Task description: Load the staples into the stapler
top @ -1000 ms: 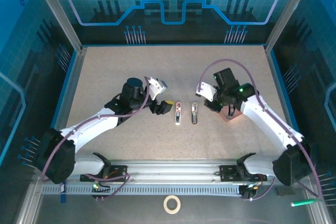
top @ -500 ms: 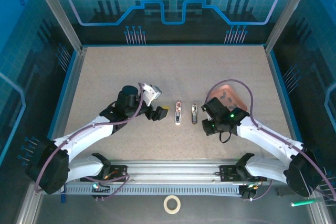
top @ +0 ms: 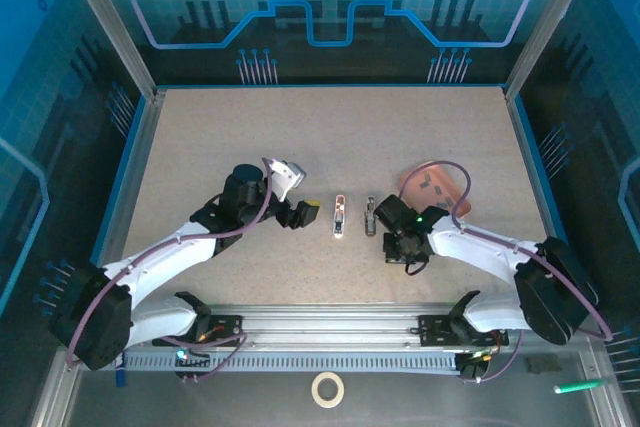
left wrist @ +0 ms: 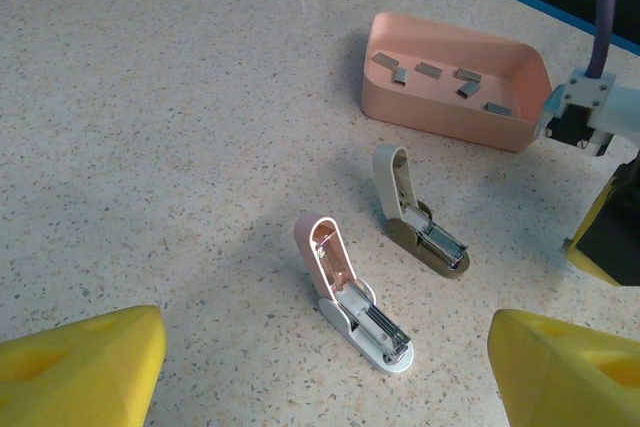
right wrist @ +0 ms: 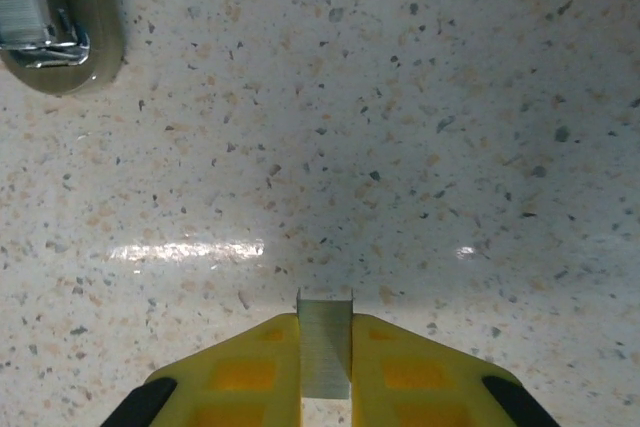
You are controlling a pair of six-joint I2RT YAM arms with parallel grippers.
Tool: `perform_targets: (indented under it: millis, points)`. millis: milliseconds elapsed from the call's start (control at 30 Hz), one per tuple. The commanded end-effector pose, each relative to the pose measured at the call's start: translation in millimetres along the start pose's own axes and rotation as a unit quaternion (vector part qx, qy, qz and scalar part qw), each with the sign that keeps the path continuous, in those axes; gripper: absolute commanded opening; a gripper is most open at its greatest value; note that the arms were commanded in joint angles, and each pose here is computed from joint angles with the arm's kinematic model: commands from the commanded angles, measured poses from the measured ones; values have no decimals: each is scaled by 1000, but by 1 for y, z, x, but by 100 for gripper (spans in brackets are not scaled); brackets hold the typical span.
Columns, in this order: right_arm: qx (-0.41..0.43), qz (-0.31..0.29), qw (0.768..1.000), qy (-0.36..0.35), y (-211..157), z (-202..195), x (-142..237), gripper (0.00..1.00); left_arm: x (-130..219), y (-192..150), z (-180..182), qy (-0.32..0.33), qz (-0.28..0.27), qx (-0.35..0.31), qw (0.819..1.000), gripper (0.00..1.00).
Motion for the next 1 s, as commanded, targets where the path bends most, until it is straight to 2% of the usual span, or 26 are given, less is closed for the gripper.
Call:
perform_targets:
  millis: [0, 333, 567, 733, 967]
  points:
    - [-19, 12, 1000, -1, -4, 4, -7, 17, 1, 9, 0, 4, -17, 4, 1000, 85]
    - [-8, 59, 998, -15, -11, 8, -20, 19, -1, 8, -1, -1, -13, 7, 1000, 85]
    - [17, 76, 996, -37, -10, 3, 5, 37, 0, 10, -1, 2, -16, 2, 1000, 85]
    - [13, 87, 996, -35, -4, -3, 27, 37, -1, 8, -3, -4, -13, 4, 1000, 85]
    - [-18, 97, 995, 10, 4, 0, 24, 35, -3, 6, -2, -2, -9, 1, 1000, 85]
Point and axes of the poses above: each hand's point on the last joint's axis, 136 mm out from that joint toward the fingers, its own x axis back along the fingers, its own z axis along the line the jaws close on, y = z × x, the point moved 1 cm from there along x, back along the fingers, and after that the axes turned 3 degrees about x, right-handed, at the moved point
